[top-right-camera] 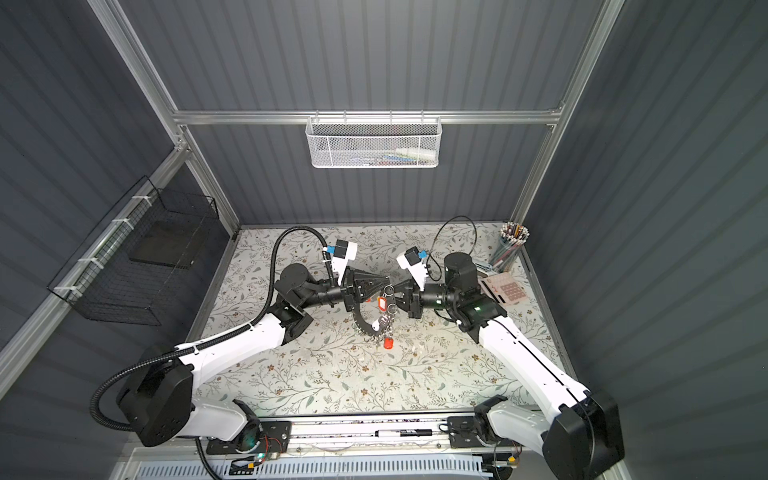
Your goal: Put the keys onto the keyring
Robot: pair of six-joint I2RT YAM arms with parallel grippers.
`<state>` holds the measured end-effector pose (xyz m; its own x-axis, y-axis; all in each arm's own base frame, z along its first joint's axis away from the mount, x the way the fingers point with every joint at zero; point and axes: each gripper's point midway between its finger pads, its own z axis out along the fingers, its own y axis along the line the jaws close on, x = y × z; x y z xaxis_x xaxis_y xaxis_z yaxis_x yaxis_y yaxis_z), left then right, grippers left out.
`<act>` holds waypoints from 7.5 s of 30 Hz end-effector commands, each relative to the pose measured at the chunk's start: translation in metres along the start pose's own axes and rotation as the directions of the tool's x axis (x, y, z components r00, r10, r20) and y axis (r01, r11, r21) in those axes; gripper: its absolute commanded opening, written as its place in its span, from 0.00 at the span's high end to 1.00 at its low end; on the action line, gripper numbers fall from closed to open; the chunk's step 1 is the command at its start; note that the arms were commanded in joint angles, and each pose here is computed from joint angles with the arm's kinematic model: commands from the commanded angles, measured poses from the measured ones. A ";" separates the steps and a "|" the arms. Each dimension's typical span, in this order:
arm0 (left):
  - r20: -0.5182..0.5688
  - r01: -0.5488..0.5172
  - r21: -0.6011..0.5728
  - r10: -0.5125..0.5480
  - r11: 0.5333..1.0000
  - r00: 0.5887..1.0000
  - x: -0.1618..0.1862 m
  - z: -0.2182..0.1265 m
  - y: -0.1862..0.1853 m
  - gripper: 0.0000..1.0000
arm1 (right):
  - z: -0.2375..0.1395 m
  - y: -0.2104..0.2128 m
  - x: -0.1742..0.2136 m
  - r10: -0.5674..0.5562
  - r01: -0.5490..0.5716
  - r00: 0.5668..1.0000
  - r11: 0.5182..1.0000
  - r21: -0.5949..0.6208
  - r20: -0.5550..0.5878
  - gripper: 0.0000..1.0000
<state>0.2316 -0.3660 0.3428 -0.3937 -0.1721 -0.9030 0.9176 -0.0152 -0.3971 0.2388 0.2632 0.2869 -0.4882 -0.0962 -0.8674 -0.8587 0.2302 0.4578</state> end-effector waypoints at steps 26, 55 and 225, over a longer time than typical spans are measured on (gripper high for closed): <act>0.066 -0.072 0.056 0.068 0.996 0.996 -0.012 -0.011 -0.022 1.00 | -0.057 -0.009 -0.010 0.011 -0.052 0.988 0.963 0.265 0.154 0.67; 0.078 -0.041 0.086 0.034 0.995 0.996 -0.011 -0.010 -0.023 1.00 | -0.036 0.015 -0.017 -0.016 0.004 0.987 0.997 0.077 0.160 0.57; 0.196 -0.106 -0.079 0.120 0.991 0.973 -0.020 -0.032 -0.022 1.00 | -0.009 0.024 -0.019 -0.067 0.069 0.993 0.997 -0.025 0.093 0.53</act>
<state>0.2166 -0.3347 0.3532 -0.2893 -0.2980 -0.9097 0.9419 0.0806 -0.3260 0.2314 0.2586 0.2953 -0.4673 -0.0466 -0.8829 -0.8623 0.2445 0.4435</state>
